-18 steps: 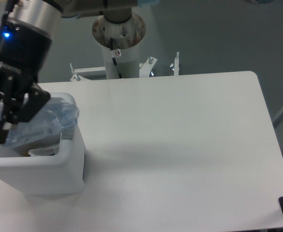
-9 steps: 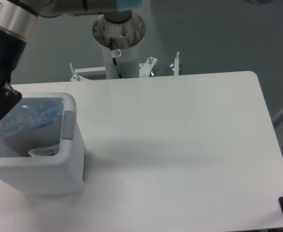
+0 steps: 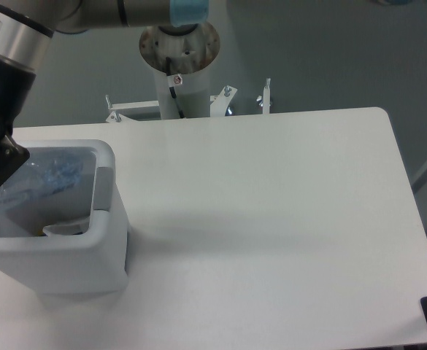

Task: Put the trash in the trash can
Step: 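Lower the bottle into the bin and open the gripper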

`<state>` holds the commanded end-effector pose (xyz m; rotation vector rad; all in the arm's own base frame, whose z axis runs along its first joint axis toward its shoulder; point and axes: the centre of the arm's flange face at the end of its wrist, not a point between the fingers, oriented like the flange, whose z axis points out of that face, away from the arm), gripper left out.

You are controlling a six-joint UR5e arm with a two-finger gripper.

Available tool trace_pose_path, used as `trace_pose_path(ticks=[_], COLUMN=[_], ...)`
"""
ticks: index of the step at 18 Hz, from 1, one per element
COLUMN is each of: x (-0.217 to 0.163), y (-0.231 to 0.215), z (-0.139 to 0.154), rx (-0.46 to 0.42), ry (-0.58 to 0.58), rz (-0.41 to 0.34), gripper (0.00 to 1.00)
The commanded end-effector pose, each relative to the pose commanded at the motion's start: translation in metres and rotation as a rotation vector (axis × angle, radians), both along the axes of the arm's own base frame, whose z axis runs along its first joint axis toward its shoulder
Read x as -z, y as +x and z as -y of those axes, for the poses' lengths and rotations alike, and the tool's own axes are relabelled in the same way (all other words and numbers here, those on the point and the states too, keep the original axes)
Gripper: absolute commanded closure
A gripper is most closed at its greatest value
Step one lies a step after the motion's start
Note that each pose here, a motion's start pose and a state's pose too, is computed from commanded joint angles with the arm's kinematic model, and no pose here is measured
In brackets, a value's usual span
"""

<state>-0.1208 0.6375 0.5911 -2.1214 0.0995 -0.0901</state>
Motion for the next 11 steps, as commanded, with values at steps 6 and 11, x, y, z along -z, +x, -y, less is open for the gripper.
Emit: trace_pose_path(ticks=[6, 11], x=[0.020, 0.037], y=[-0.001, -0.002], z=[-0.002, -0.003], rx=[0.000, 0.001], ry=[-0.034, -0.063], rz=[0.017, 0.029], gripper=[0.69, 0.65])
